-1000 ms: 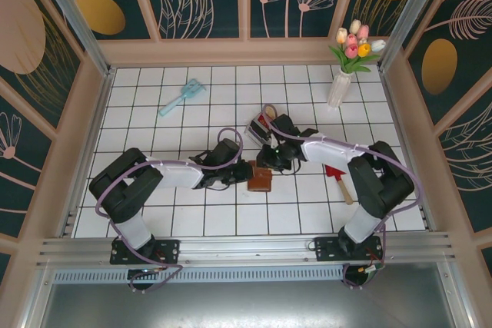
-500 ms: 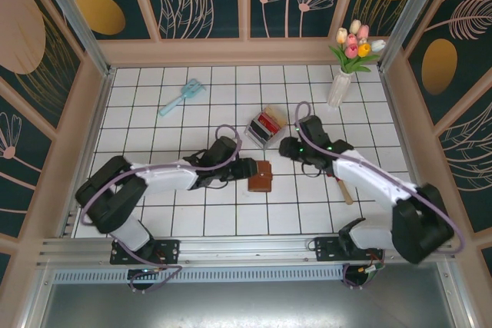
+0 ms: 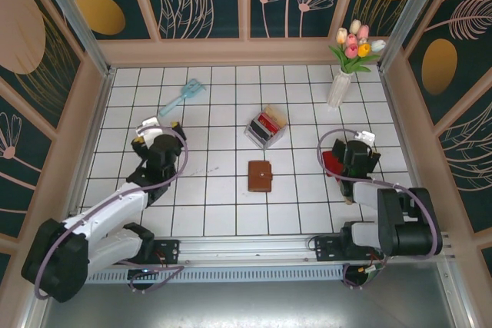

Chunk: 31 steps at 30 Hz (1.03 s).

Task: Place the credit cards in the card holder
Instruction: Reset both arms

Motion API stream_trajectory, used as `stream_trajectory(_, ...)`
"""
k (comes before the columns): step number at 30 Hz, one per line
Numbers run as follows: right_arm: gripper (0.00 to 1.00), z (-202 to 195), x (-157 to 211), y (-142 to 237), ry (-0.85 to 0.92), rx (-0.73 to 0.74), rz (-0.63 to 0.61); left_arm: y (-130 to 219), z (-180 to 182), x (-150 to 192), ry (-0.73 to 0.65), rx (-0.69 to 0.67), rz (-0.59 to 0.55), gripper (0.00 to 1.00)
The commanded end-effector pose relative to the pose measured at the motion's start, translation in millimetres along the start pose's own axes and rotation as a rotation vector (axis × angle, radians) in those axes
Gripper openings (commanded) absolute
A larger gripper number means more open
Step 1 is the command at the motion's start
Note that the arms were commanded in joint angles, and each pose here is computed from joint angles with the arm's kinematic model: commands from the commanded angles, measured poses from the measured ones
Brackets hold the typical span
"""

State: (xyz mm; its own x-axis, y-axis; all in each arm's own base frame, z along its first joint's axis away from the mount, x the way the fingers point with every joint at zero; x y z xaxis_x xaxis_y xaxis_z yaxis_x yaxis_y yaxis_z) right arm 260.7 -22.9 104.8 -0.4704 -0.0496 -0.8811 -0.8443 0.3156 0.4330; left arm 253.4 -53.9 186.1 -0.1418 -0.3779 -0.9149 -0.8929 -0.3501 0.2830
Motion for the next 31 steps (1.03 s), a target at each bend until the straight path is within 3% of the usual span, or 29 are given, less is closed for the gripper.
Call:
stream_trajectory(1, 0.97, 10, -53, -1, -0.005, -0.143, -0.321, -16, 16, -16, -0.071, -0.138, -0.131, 0.99)
stream_trajectory(4, 0.94, 24, -52, -15, 0.016, -0.253, -0.351, -30, 13, -14, -0.142, -0.122, -0.152, 0.99)
stream_trajectory(7, 0.94, 22, -41, -4, 0.020, -0.316, -0.412, -44, 21, -1, -0.161, -0.078, -0.165, 0.99)
stream_trajectory(13, 0.99, 15, -41, -14, -0.032, -0.222, -0.342, -57, 15, 5, -0.225, 0.077, -0.223, 0.99)
stream_trajectory(15, 0.99, 15, -41, -13, -0.029, -0.214, -0.346, -63, 23, 6, -0.193, 0.071, -0.204, 0.99)
stream_trajectory(20, 0.99, 16, -41, -14, -0.027, -0.223, -0.344, -52, 53, 9, -0.060, 0.219, -0.225, 0.99)
stream_trajectory(21, 0.99, 16, -42, -14, -0.028, -0.222, -0.345, -53, 53, 8, -0.056, 0.223, -0.258, 0.99)
stream_trajectory(23, 0.99, 16, -42, -14, -0.028, -0.223, -0.344, -70, 49, 10, -0.072, 0.183, -0.150, 0.99)
stream_trajectory(31, 0.99, 16, -42, -14, -0.026, -0.234, -0.344, -70, 56, 7, -0.038, 0.177, -0.169, 0.99)
Point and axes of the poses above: each hand's point on the last joint's axis, 136 mm out from that joint toward the fingers, its own y axis back along the fingers, its own z axis along the line the jaws close on, x = y × z, the point moved 8 cm from there along y, back along the fingers, and after that the axes turned 12 degrees about y, right-handed, at the moved point
